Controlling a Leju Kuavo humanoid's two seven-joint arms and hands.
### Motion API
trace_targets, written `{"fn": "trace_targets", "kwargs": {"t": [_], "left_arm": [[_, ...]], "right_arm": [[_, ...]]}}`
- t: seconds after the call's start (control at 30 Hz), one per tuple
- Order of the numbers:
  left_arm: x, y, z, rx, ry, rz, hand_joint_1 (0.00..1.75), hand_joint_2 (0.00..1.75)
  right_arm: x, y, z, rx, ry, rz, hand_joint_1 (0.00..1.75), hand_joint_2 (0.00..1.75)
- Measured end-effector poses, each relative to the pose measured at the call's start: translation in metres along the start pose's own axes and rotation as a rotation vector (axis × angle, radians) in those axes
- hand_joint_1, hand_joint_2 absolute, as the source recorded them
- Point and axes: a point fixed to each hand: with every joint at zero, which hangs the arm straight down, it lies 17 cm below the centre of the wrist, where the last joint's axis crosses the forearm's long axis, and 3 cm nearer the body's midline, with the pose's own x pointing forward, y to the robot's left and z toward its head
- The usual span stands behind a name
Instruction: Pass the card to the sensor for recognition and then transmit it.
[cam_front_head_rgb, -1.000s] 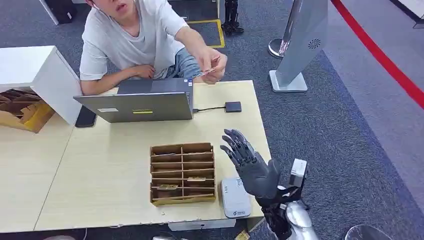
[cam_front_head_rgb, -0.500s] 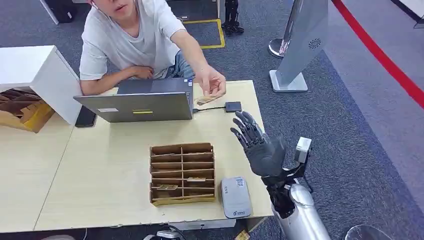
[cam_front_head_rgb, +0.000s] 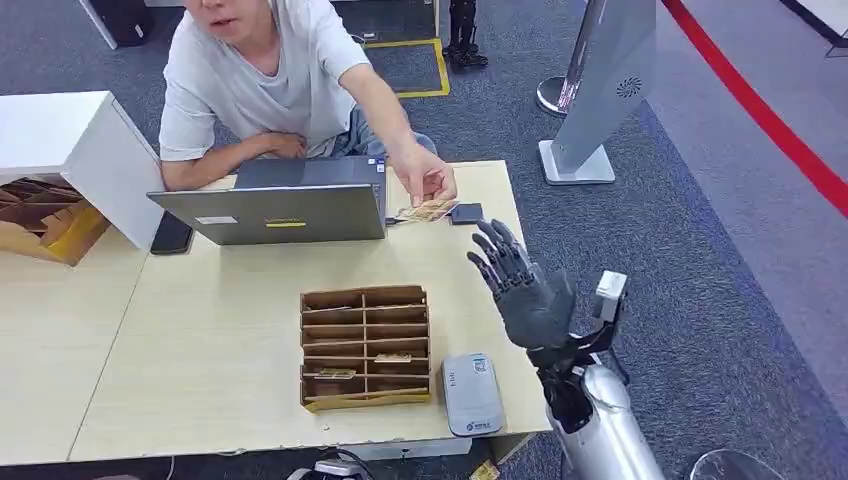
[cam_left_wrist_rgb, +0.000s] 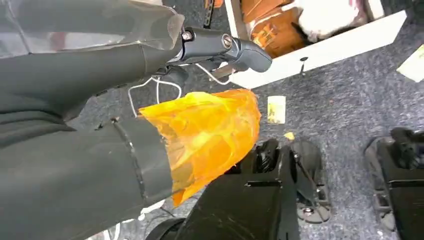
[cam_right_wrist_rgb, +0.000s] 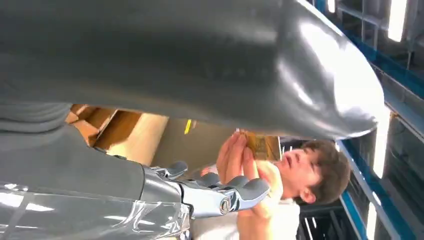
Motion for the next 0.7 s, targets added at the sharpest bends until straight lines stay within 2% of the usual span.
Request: {"fn": "trace_targets", "kwargs": {"t": [0.33, 0.43, 0.53, 0.63, 0.7], "left_arm": [[0.014, 0.007, -0.001, 0.025, -0.067, -0.030, 0.00, 0.00], [0.021, 0.019, -0.001, 0.074, -0.099, -0.085, 0.00, 0.00], [0.040, 0.041, 0.000, 0.167, -0.187, -0.111, 0.00, 0.00], [0.062, 0.048, 0.006, 0.183, -0.309, -0.028, 0.00, 0.00], [0.058, 0.057, 0.007, 0.245, -0.309, 0.134, 0.00, 0.00]], "right_arm": [[0.016, -0.031, 0.005, -0.046, -0.003, 0.039, 0.00, 0.00], [0.021, -0.040, 0.008, -0.058, 0.001, 0.057, 0.00, 0.00], [0.029, -0.047, 0.011, -0.069, -0.005, 0.078, 0.00, 0.00], [0.033, -0.049, 0.016, -0.067, 0.001, 0.089, 0.00, 0.00], [0.035, -0.058, 0.024, -0.109, 0.003, 0.111, 0.00, 0.00]]}}
